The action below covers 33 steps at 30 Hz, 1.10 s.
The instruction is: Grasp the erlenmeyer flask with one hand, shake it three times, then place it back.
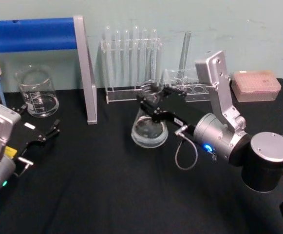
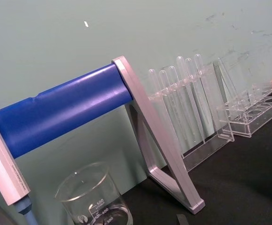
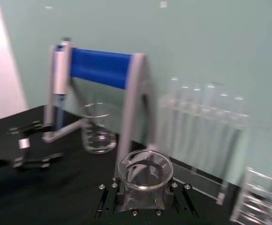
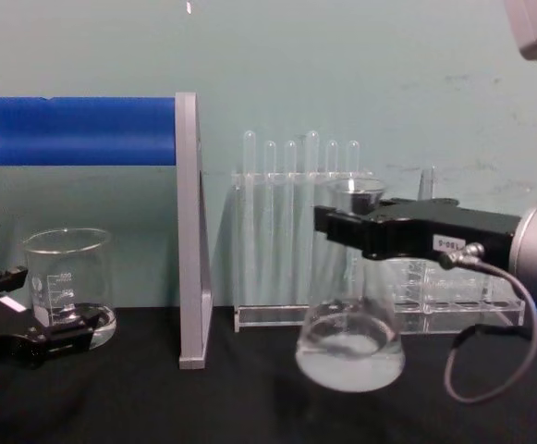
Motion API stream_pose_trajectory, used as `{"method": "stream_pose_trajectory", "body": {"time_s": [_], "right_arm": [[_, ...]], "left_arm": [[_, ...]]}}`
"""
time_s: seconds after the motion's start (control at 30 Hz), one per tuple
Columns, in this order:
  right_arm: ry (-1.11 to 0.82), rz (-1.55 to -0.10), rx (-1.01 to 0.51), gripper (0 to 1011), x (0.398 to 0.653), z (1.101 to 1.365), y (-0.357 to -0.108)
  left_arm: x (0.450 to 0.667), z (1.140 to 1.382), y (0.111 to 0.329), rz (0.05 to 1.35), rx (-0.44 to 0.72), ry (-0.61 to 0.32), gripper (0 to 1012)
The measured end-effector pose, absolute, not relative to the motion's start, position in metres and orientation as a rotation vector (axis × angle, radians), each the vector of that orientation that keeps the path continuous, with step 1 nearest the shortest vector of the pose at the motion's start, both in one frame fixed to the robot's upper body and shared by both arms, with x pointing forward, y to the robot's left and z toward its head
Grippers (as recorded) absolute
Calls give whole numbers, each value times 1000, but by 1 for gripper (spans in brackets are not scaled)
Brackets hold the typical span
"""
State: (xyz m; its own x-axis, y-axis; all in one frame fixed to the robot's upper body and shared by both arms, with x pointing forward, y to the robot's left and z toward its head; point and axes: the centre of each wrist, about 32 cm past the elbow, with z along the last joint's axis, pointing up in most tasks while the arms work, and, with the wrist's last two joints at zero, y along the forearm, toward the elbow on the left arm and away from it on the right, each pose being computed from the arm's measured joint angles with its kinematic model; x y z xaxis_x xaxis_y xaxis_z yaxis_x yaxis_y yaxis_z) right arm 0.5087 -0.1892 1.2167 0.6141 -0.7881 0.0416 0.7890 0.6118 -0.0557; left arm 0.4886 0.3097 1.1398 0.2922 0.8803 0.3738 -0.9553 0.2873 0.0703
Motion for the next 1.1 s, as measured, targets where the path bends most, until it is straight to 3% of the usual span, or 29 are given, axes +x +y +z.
{"method": "stream_pose_trajectory", "body": {"time_s": [0.27, 0.63, 0.9, 1.1], "right_arm": [[-1, -1019, -65, 449, 513, 1216, -188], [8, -1035, -60, 449, 512, 1215, -187], [4, -934, -61, 449, 508, 1216, -190], [-20, -762, -60, 449, 503, 1217, -194]], "left_arm": [[489, 1140, 310, 1248, 305, -285, 1001], [489, 1140, 310, 1248, 304, -285, 1001], [489, 1140, 310, 1248, 305, -285, 1001], [489, 1140, 310, 1248, 304, -285, 1001]]}}
